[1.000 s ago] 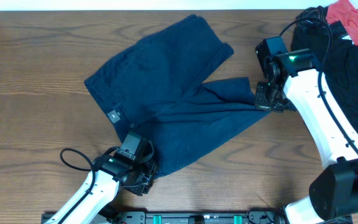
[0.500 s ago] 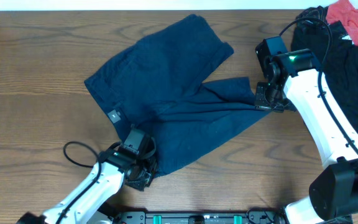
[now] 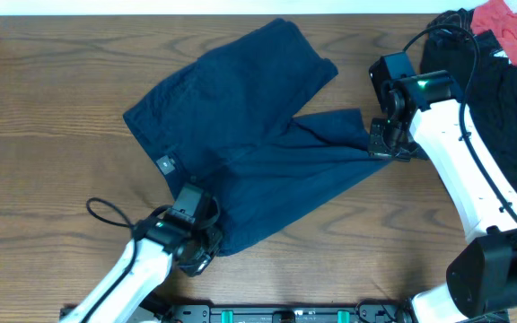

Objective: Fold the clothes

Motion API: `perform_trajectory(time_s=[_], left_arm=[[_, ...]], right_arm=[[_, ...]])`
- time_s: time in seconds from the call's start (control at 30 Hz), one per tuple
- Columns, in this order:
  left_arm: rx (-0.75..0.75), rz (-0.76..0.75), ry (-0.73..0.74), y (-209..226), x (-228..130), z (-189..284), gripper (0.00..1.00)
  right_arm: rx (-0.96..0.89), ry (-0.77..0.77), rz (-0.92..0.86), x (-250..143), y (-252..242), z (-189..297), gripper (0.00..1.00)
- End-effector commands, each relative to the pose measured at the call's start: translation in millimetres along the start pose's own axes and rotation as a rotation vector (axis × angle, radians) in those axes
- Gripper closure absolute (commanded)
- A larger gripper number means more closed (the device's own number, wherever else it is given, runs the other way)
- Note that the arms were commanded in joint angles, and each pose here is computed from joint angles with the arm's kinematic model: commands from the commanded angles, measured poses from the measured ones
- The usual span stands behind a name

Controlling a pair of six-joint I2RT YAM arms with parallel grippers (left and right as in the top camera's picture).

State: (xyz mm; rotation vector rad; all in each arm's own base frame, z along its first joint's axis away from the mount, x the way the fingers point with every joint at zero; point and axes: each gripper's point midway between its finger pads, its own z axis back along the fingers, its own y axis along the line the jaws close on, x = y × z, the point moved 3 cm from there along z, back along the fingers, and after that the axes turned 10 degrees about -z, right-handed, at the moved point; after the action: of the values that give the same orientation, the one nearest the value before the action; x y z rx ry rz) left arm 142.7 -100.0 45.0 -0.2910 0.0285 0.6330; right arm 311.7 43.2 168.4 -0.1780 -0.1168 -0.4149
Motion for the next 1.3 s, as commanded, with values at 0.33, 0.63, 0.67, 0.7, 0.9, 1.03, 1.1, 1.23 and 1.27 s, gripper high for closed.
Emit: perform_trajectory(time_s=[0.33,0.63,0.67,0.7,0.9,1.03,1.1,1.23,1.27], left_arm=[[-0.126,-0.328,-0.138,5.2,-28.4,122.0,0.94],[-0.075,-0.216,-0.395,22.6,-2.2,144.4,0.94],[-0.052,-0.194,-0.442,25.5,4.6,147.0,0.94],[-0.033,-0.168,-0.488,28.1,11.0,150.0,0.94],[-0.038,-0.058,-0.757,22.2,45.9,175.4,0.94],[-0.024,0.034,-0.919,23.2,64.5,193.2,0.94],[-0.020,0.044,-0.953,18.2,71.0,195.8,0.94],[0.001,0.063,-0.954,5.0,84.8,189.2,0.94],[0.011,0.070,-0.950,2.4,88.9,186.4,0.94]], right_arm=[[-0.011,-0.022,-0.094,14.2,-27.1,3.2,0.99],[0.154,-0.243,0.155,31.6,11.0,40.1,0.99],[0.169,-0.269,0.170,34.4,17.3,43.5,0.99],[0.190,-0.303,0.178,38.8,25.0,47.0,0.99],[0.340,-0.500,0.146,73.5,58.2,72.1,0.99],[0.415,-0.589,0.137,90.9,74.1,84.0,0.99],[0.431,-0.618,0.143,96.5,80.8,86.1,0.99],[0.447,-0.665,0.194,103.1,97.4,86.0,0.99],[0.449,-0.674,0.206,104.5,101.6,85.2,0.99]])
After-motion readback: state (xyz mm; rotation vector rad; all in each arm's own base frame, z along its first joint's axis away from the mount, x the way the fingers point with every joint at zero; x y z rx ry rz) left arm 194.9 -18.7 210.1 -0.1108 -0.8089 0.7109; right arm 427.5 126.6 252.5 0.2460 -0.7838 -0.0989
